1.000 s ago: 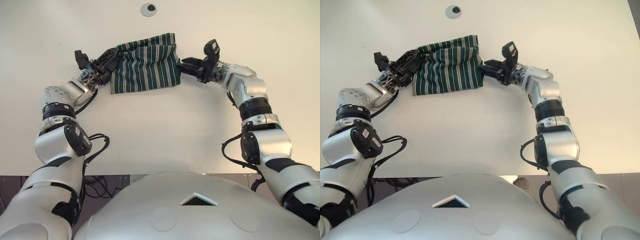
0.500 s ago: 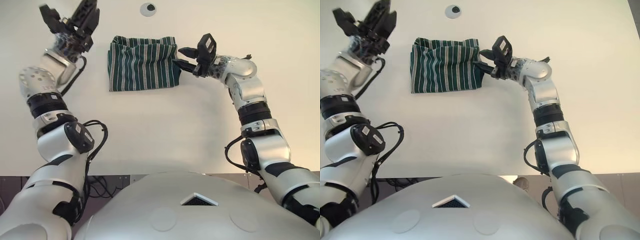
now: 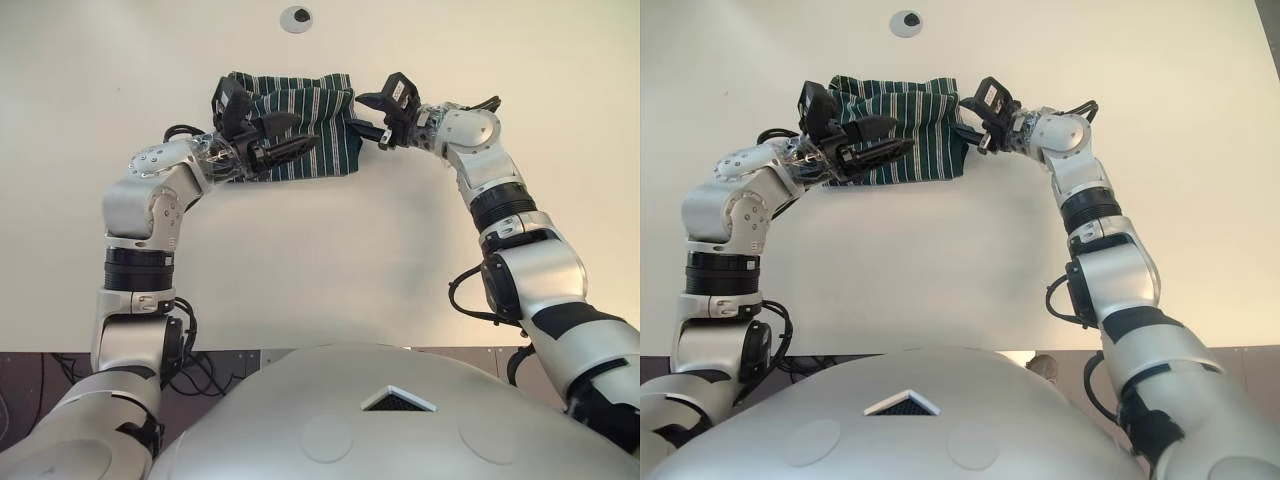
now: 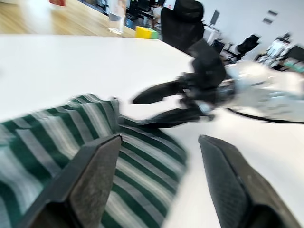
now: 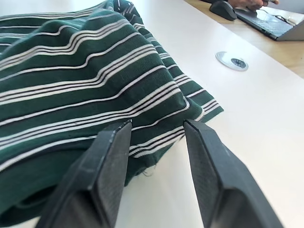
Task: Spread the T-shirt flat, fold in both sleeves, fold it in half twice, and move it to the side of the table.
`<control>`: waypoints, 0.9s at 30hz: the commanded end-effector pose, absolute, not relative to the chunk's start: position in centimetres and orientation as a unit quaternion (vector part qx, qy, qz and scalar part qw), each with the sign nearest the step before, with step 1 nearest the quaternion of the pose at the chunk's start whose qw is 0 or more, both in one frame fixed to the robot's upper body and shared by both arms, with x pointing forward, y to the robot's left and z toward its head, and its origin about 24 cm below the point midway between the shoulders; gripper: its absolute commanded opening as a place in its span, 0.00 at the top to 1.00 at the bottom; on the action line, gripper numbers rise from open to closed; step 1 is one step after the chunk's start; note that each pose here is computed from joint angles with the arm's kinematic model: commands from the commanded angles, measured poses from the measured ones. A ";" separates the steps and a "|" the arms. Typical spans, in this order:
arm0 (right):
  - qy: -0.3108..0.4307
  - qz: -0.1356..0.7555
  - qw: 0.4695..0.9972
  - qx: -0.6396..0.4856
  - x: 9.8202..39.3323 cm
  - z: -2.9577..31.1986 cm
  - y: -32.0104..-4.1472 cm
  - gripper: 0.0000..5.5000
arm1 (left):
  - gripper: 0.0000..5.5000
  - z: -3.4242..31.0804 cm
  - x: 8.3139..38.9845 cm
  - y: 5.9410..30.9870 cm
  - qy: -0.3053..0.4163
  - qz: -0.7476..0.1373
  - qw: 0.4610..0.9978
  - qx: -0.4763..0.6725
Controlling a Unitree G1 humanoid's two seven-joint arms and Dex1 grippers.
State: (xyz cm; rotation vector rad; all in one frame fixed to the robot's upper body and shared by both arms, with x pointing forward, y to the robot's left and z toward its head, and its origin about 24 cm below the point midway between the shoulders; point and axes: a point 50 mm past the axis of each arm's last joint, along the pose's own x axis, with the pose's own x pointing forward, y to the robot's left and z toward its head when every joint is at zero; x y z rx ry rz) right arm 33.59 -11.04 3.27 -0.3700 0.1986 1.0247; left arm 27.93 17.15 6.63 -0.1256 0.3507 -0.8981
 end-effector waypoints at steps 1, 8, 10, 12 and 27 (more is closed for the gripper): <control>0.107 0.478 0.857 -0.158 32.9 2.4 -11.7 0.64 | 0.46 3.3 27.8 18.2 0.234 -0.374 0.897 0.014; 0.051 0.364 0.925 -0.098 33.1 6.1 -17.5 0.64 | 0.46 -0.4 26.2 16.0 0.290 -0.350 0.891 0.016; 0.048 0.346 0.933 -0.093 32.5 6.8 -18.7 0.64 | 0.46 -0.9 26.2 16.6 0.299 -0.399 0.862 0.085; 0.047 0.312 0.945 -0.083 31.8 7.4 -20.7 0.64 | 0.46 -0.2 27.5 17.0 0.289 -0.493 0.803 0.168; 0.118 0.417 0.900 -0.050 27.7 6.5 -18.0 0.64 | 0.46 9.5 32.9 15.1 0.010 -0.738 0.591 0.325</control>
